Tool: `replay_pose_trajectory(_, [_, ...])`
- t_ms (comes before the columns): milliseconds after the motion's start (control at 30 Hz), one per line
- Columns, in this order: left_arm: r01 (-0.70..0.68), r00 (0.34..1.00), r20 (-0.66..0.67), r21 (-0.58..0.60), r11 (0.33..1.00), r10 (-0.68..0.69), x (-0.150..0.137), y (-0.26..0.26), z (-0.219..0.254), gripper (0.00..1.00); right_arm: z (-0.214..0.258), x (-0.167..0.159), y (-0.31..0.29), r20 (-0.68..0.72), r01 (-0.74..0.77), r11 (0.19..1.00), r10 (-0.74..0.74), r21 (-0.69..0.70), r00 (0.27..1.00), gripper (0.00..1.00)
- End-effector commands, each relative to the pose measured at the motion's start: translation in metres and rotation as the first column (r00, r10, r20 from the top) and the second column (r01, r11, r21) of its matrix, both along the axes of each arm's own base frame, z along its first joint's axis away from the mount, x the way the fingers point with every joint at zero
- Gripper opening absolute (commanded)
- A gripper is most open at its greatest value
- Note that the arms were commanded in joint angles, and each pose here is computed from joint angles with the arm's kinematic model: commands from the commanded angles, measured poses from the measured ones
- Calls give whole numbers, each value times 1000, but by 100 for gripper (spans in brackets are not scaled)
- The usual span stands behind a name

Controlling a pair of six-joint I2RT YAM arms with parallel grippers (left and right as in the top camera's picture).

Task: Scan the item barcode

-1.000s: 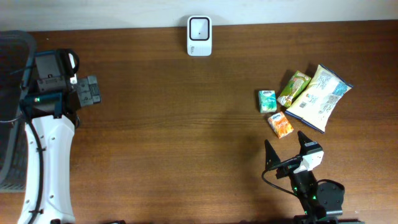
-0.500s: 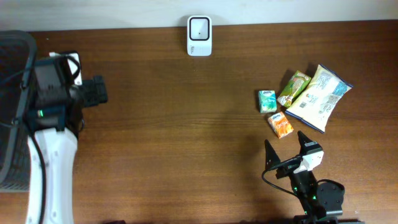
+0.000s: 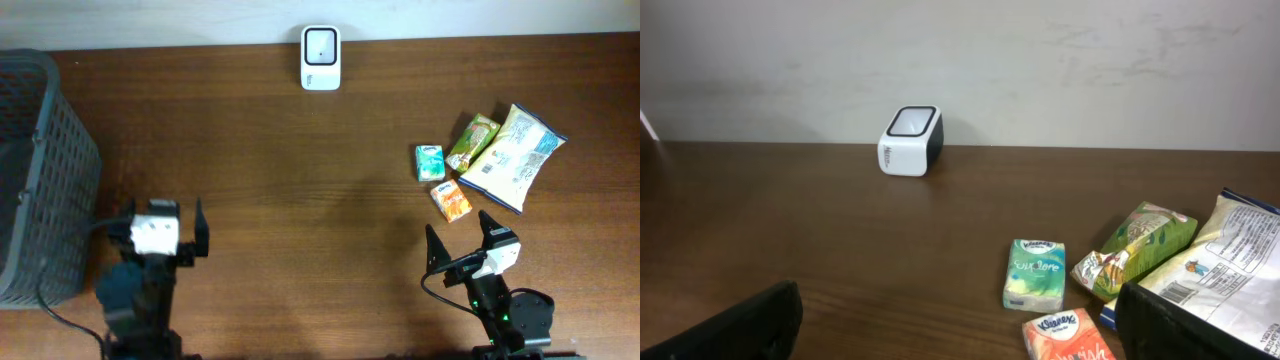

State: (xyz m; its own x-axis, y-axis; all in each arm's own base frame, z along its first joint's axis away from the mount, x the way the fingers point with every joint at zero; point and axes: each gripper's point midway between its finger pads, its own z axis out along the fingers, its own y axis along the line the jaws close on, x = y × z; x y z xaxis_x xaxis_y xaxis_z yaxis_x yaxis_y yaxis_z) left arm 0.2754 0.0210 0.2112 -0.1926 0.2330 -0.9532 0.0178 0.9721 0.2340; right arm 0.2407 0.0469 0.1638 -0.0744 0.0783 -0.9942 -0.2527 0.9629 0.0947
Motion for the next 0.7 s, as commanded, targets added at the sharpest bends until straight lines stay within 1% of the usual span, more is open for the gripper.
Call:
replay_pose_trajectory(0, [49,997,51,73,996,-52,-9,-11,-26,99,-2,-1,2,-3,-10,1000,10,3,1000,99])
replay_pose_trajectory(100, [30,997,63,81,996,-35,-15,-11,-49,99,-2,-1,2,-3,-10,1000,10,3,1000,99])
replay_pose_trajectory(233, [-21,998,60,93,995,15,-18,-5,-65,99,-2,-1,2,-3,-10,1000,10,3,1000,99])
replay_pose_trajectory(333, [-29,999,-20,99,995,31,-23,-4,-84,99,-2,-1,2,-3,-10,1000,10,3,1000,99])
replay_pose_trajectory(367, [-26,997,-65,100,995,32,-26,-4,-95,99,-2,-1,2,-3,-10,1000,10,3,1000,99])
replay_pose_trajectory(533, [-29,999,-10,100,995,31,-26,-5,-82,99,-2,-1,2,-3,-10,1000,10,3,1000,99])
replay_pose_trajectory(667, [-24,998,60,98,995,19,-28,-7,-66,99,-2,-1,2,-3,-10,1000,10,3,1000,99])
